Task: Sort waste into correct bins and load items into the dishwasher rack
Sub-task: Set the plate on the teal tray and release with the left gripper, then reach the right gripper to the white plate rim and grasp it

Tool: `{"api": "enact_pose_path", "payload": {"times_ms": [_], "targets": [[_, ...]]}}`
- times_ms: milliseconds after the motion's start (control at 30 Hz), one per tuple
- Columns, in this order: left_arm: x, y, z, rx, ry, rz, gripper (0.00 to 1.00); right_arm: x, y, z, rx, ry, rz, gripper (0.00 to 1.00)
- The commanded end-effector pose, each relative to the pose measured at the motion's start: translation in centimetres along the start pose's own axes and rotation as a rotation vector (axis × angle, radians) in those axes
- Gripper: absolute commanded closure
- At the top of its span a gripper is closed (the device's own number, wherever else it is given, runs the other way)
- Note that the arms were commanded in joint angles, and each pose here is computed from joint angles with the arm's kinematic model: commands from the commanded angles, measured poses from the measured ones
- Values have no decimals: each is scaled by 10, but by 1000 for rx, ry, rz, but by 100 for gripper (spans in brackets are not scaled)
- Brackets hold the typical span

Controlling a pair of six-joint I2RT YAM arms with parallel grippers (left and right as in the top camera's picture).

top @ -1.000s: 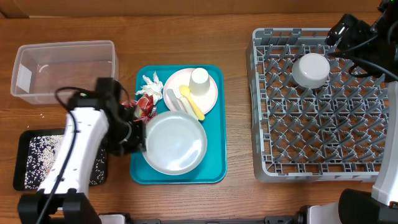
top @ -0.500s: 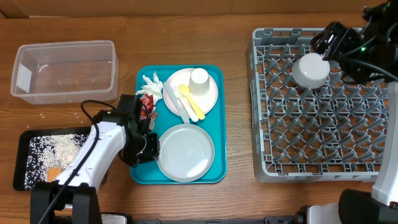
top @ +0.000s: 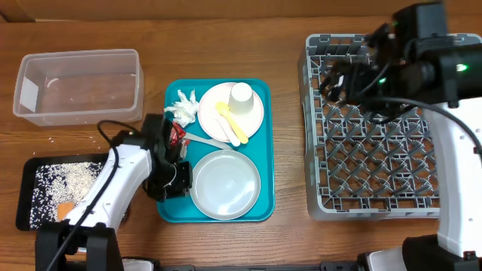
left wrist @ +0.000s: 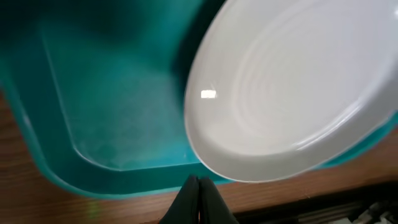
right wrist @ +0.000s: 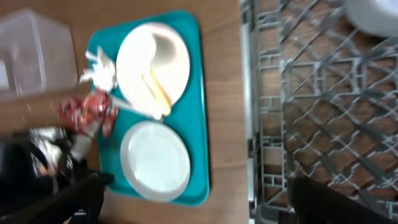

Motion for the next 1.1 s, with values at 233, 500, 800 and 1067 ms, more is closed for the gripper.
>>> {"api": "enact_pose_path", "payload": {"times_ms": [233,500,800,1067], "targets": [[97,-39,-28,-115,-193,40,65,-76,48,47,203,181,14,0],[100,-24,-31,-97,-224,-115,0,-141,45,87,218,302,50,12],[101,-23,-33,-97,-240,-130,0,-205,51,130,255,349,-14,34],[101,-23,-34,-98,-242,-129,0,-238,47,139,223,363,13,40]]}}
Point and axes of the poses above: each gripper's point midway between its finger pads, its own x axis back along the fingers, its own y axis along the line the jaws close on, z = x × y, the point moved 7 cm from there along x, back along the fingers
